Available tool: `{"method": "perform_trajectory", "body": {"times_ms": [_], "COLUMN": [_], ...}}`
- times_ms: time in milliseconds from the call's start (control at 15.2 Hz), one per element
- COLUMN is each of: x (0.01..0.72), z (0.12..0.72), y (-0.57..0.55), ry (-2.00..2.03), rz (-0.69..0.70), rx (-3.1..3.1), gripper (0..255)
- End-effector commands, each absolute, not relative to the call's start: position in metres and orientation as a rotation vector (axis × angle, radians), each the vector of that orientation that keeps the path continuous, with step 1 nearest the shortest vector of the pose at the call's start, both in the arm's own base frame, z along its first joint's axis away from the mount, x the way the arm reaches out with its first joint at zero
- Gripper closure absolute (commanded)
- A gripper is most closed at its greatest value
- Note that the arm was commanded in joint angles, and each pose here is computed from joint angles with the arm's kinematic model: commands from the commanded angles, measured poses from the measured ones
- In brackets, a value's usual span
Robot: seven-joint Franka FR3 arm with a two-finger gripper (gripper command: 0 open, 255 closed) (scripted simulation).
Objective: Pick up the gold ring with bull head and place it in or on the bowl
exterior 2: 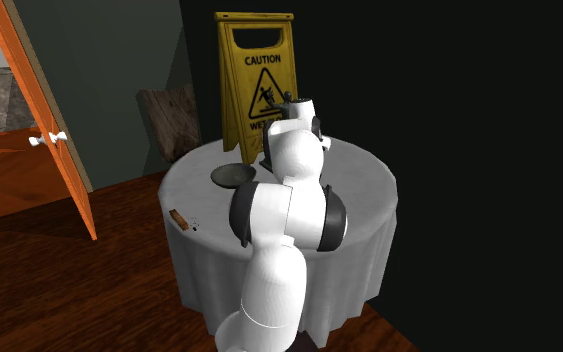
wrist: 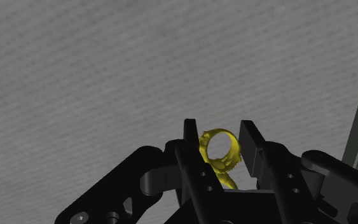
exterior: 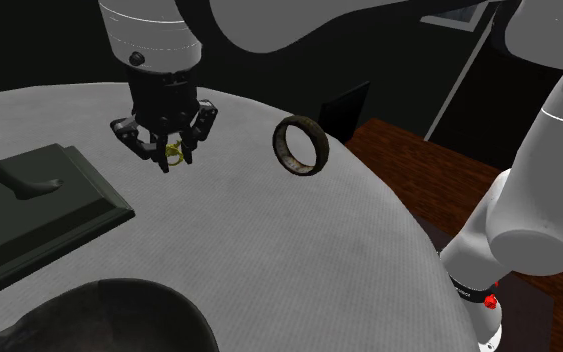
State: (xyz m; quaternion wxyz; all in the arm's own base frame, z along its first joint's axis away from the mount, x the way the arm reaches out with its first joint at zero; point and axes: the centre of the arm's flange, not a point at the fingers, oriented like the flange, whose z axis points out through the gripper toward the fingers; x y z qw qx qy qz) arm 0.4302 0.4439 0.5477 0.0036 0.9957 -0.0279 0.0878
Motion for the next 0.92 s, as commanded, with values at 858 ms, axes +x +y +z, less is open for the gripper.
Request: {"method": "perform_trajectory", "body": {"times_ms": [858], "x": [0.431], "z": [0.593], "y": [0.443], "ry": [-0.09], "rz": [0.27], "rx": [3.118], "gripper": [255]}}
